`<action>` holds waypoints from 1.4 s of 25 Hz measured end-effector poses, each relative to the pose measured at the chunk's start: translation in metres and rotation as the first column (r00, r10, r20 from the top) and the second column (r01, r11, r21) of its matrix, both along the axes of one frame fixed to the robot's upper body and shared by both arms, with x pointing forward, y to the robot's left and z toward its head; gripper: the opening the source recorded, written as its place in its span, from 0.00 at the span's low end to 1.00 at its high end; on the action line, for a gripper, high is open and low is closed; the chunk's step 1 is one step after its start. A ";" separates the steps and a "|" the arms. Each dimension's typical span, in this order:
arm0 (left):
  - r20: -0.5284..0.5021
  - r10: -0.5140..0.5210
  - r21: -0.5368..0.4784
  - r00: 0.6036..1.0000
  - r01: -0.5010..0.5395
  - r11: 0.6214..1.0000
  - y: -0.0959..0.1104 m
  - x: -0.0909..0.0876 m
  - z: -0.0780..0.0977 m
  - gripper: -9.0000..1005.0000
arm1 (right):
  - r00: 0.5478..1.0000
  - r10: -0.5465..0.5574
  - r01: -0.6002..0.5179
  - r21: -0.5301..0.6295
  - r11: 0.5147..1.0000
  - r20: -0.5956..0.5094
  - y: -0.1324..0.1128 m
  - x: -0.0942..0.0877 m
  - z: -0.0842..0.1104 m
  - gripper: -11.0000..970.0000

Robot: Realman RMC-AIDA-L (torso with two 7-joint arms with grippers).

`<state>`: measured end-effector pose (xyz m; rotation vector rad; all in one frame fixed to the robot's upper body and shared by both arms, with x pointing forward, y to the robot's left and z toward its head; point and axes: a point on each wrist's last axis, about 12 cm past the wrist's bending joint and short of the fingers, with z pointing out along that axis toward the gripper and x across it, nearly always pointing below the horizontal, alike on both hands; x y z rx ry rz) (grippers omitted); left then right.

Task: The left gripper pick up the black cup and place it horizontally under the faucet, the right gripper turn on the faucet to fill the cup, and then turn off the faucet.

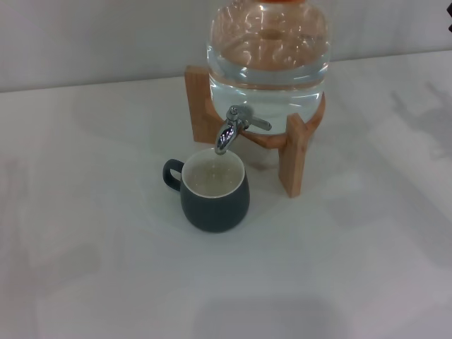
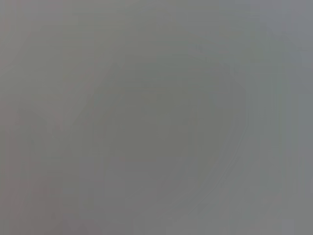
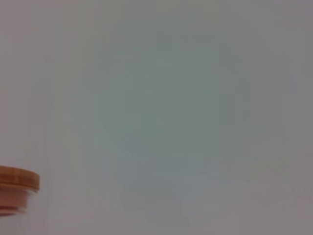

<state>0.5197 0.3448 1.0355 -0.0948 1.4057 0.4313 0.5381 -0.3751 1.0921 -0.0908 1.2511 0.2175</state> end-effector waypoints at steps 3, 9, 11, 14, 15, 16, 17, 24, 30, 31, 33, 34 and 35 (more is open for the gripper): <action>0.020 -0.008 -0.020 1.000 0.008 1.000 0.003 0.000 0.002 0.88 | 1.000 0.006 -0.006 -0.001 1.000 0.004 0.002 0.002 0.001 0.87; -0.005 -0.084 0.060 0.996 0.084 0.995 0.002 0.001 0.003 0.88 | 1.000 0.019 -0.019 -0.007 1.000 0.010 0.004 0.006 0.004 0.87; -0.017 -0.126 0.094 0.992 0.127 0.987 0.000 0.003 0.004 0.88 | 1.000 0.022 -0.021 -0.014 1.000 0.018 0.004 0.006 0.005 0.87; -0.019 -0.180 0.137 0.983 0.181 0.974 -0.002 0.005 0.006 0.88 | 0.999 0.026 -0.025 -0.026 0.999 0.033 0.006 0.006 0.007 0.87; -0.019 -0.180 0.137 0.983 0.181 0.974 -0.002 0.005 0.006 0.88 | 0.999 0.026 -0.024 -0.031 0.999 0.038 0.006 0.006 0.007 0.87; -0.015 -0.186 0.141 0.983 0.186 0.972 -0.003 0.005 0.007 0.88 | 0.999 0.025 -0.024 -0.036 0.999 0.041 0.007 0.006 0.007 0.87; -0.005 -0.195 0.148 0.981 0.194 0.970 -0.004 0.006 0.008 0.88 | 0.999 0.025 -0.023 -0.041 0.999 0.043 0.007 0.006 0.007 0.87; -0.001 -0.198 0.162 0.980 0.196 0.967 -0.010 0.005 0.008 0.88 | 0.997 0.038 -0.036 -0.040 0.999 0.066 0.009 0.002 0.008 0.87; 0.039 -0.174 0.154 0.984 0.167 0.974 -0.012 0.002 0.010 0.88 | 0.997 0.040 -0.039 -0.027 0.999 0.065 0.008 -0.003 0.005 0.87; 0.043 -0.170 0.149 0.984 0.162 0.975 -0.012 0.002 0.011 0.88 | 0.997 0.039 -0.037 -0.027 0.999 0.065 0.008 -0.003 0.005 0.87; 0.044 -0.164 0.142 0.985 0.157 0.977 -0.011 0.001 0.010 0.88 | 0.997 0.037 -0.035 -0.027 0.999 0.065 0.007 -0.004 0.004 0.87; 0.047 -0.164 0.134 0.985 0.157 0.979 -0.010 0.000 0.010 0.88 | 0.997 0.037 -0.035 -0.027 0.999 0.065 0.007 -0.005 0.004 0.87; 0.050 -0.164 0.124 0.985 0.157 0.980 -0.009 -0.001 0.009 0.88 | 0.997 0.036 -0.034 -0.027 0.999 0.065 0.007 -0.005 0.004 0.87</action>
